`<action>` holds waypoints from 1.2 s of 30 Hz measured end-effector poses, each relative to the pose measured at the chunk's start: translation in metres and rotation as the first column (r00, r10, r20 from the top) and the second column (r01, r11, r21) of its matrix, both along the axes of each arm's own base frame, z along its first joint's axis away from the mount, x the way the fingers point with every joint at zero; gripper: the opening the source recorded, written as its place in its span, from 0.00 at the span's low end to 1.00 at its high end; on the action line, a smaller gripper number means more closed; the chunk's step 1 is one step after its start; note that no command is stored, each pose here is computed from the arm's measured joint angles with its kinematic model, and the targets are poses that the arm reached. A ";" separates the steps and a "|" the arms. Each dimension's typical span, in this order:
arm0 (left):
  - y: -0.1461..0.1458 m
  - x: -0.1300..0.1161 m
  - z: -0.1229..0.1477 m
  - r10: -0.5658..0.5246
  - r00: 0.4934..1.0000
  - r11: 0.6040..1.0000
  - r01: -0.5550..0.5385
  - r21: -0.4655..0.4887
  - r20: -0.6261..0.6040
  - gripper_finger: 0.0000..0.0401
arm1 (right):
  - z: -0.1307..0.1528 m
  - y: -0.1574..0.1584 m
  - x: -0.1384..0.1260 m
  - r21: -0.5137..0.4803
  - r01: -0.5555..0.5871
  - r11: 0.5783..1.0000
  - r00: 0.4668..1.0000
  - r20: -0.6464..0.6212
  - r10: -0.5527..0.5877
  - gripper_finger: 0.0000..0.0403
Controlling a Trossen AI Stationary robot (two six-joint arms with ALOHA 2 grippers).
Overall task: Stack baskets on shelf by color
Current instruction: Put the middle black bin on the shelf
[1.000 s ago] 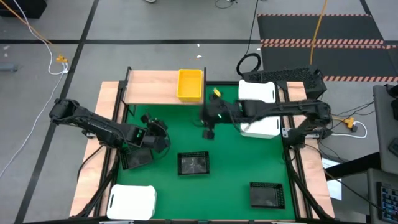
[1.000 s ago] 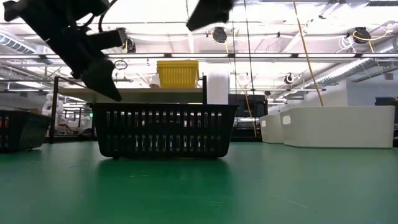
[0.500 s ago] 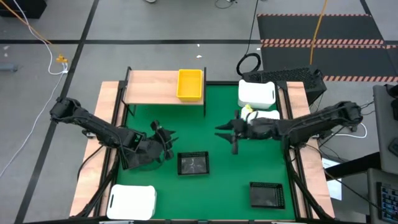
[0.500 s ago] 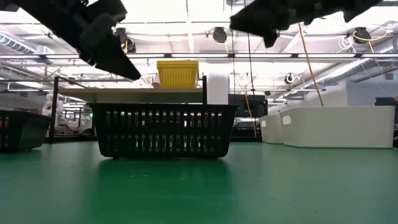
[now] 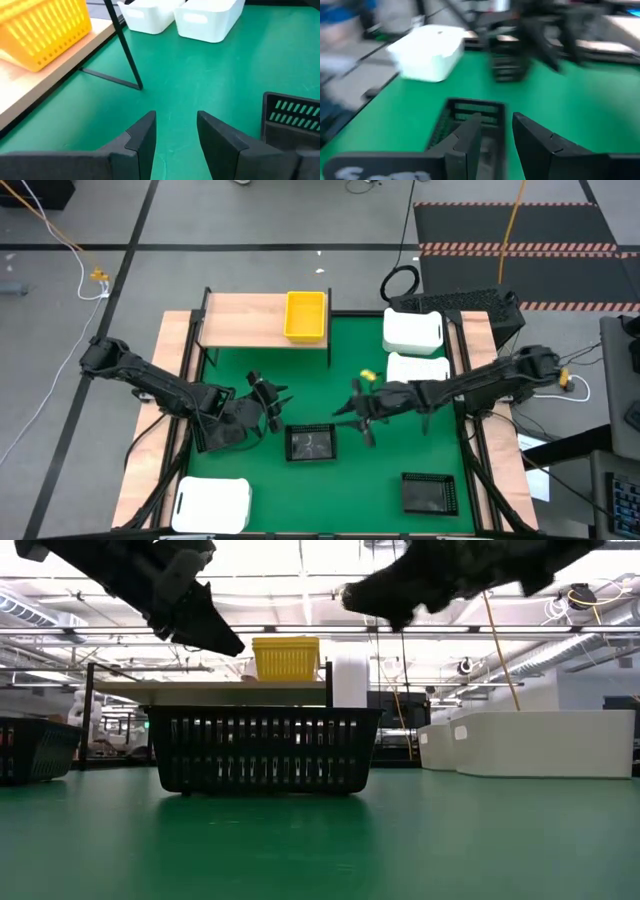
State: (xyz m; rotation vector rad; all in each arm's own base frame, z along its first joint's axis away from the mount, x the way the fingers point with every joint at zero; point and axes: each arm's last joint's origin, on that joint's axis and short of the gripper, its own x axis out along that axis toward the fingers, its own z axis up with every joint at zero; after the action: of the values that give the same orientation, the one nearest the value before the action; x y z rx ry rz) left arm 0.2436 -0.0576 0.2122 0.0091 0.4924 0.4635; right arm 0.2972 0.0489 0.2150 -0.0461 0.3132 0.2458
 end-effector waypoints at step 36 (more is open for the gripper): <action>0.009 -0.013 -0.001 0.065 0.992 0.998 -0.065 -0.003 -0.108 0.36 | -0.050 0.044 0.071 -0.648 -0.562 0.515 0.827 -0.462 0.321 0.10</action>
State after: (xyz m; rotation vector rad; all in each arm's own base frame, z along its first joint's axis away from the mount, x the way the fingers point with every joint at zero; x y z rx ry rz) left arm 0.2303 -0.0481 0.2110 0.0122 0.6012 0.5272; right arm 0.3681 0.0930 0.1645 -0.9818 0.6901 0.6371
